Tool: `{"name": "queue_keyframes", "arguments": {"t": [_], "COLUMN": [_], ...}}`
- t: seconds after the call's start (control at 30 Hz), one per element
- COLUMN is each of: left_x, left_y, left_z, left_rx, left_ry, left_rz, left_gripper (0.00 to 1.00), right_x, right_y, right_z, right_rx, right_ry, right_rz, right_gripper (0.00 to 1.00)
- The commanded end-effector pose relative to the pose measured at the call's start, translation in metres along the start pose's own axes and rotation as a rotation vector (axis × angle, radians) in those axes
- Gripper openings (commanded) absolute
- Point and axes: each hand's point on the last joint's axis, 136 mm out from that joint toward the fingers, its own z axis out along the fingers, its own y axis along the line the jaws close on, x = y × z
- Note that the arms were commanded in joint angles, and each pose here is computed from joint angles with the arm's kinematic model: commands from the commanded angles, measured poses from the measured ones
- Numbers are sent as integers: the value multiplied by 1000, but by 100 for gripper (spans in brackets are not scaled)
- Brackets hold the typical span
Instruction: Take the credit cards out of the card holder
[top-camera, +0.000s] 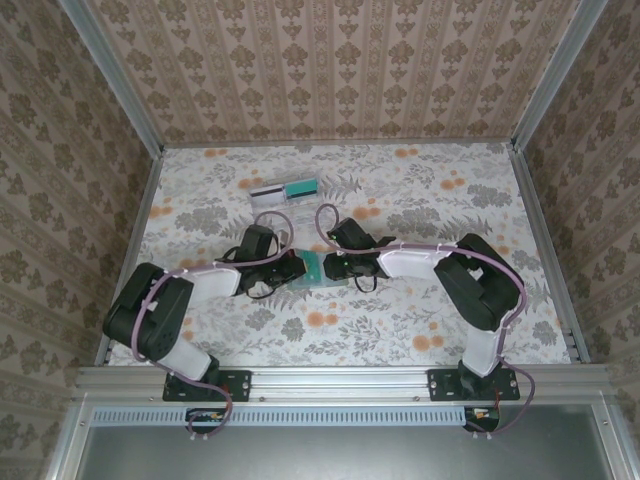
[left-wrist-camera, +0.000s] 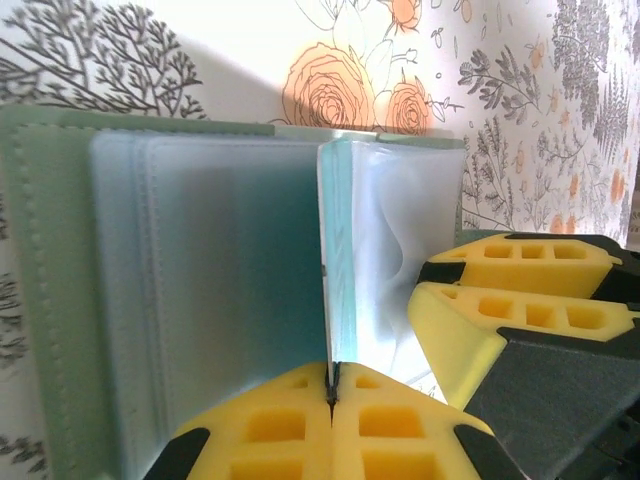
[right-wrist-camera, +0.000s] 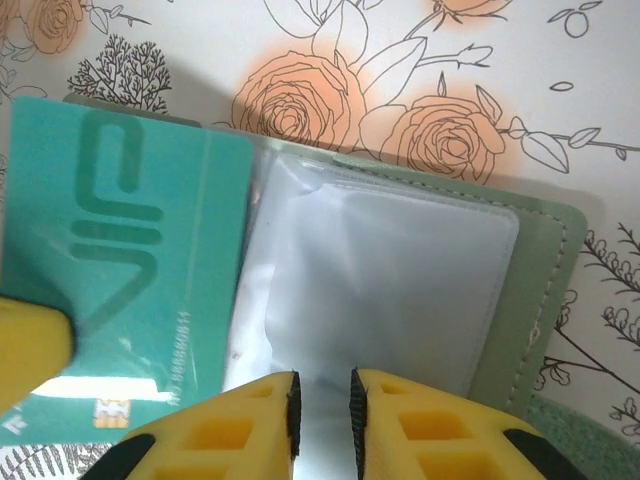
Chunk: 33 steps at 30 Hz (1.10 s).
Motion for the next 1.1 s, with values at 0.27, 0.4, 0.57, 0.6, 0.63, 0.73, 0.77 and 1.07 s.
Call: {"name": "queue_keyframes", "arguments": {"t": [0.27,0.4,0.57,0.6,0.63,0.73,0.77,1.07], "left_x": [2,-3,-15,-18,-22,-35,-43,-107], "left_y": [-2,-14,-29,-31,-35,-45,-50,-104], "left_z": [-43,-55,-70,-73,-77,-86,-89,-91], "left_rx": [-49,-45,-73,-88,-108,-178,-204,-402], "left_ry": [-21,-40,-63,-65,-68,-74,-83,-154], "left_rz": [65,96,173,195,223,316,356,877], "left_gripper": [4,5,5,5,5,5,6,5], "right_x": [-10,-18,-27,-27,-28,-29,-27,-34], "right_y": [0,5,-3,-6,-10,-19,-23,-44], "right_z": [-33,-52,-79,-84,-90,-106,-106,-154], "right_rx": [0,-14,10,15,18,24,33,59], "right_ry": [-46,-90,-174,-188,-209,-274,-284,-472], "right_rz": [-7,-23,-30,-29,-29,-29,-27,27], "right_gripper": [33,37,47,47,48,58,63,100]}}
